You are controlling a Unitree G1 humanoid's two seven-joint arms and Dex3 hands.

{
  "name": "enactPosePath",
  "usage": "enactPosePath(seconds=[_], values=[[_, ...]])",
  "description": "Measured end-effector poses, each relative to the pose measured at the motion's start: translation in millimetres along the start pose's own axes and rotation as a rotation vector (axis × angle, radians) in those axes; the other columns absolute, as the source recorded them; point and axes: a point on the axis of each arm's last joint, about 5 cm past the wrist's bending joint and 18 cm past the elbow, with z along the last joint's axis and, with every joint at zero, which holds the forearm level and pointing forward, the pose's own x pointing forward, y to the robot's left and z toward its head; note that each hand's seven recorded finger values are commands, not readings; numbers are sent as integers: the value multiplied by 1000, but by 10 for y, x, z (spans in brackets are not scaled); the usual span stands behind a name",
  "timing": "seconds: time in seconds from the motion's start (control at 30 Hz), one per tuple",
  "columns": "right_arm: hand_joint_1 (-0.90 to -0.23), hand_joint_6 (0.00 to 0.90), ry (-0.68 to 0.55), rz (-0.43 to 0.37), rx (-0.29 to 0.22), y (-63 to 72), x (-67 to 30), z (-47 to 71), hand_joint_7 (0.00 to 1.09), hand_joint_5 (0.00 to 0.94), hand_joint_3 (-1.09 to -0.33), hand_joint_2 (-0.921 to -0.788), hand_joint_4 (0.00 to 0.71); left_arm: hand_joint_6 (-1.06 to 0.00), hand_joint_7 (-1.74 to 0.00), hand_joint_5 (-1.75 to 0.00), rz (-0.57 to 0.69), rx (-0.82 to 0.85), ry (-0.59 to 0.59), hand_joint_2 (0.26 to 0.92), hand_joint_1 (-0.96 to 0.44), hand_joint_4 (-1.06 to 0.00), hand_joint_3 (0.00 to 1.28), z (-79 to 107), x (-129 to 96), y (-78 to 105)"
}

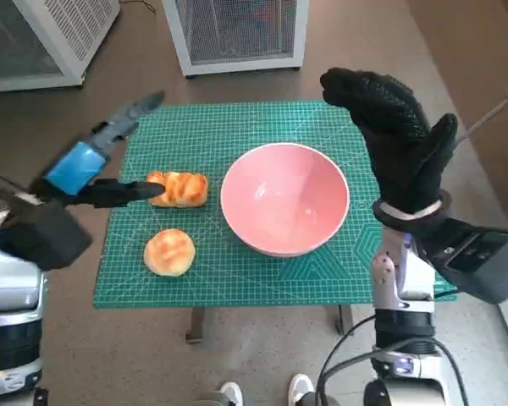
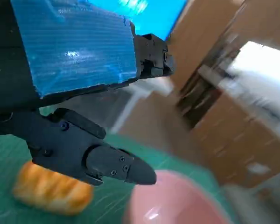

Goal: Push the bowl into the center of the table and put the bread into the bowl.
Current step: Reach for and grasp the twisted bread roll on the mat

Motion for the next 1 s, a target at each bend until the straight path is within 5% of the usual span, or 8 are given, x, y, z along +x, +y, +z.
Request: enactPosePath(seconds=[0.5,1.0], values=[[-425,203,5,13,-11,-22,-1,13,891,55,-559,-871,550,-191,-118,0,-148,116,172,797,-242,-115,3,46,304,-153],[-411,217,8,13,-13,-33,-4,18,883,64,-557,-872,546,-211,-58,0,-299,205,359,804,-300,-104,3,-108,574,-415]])
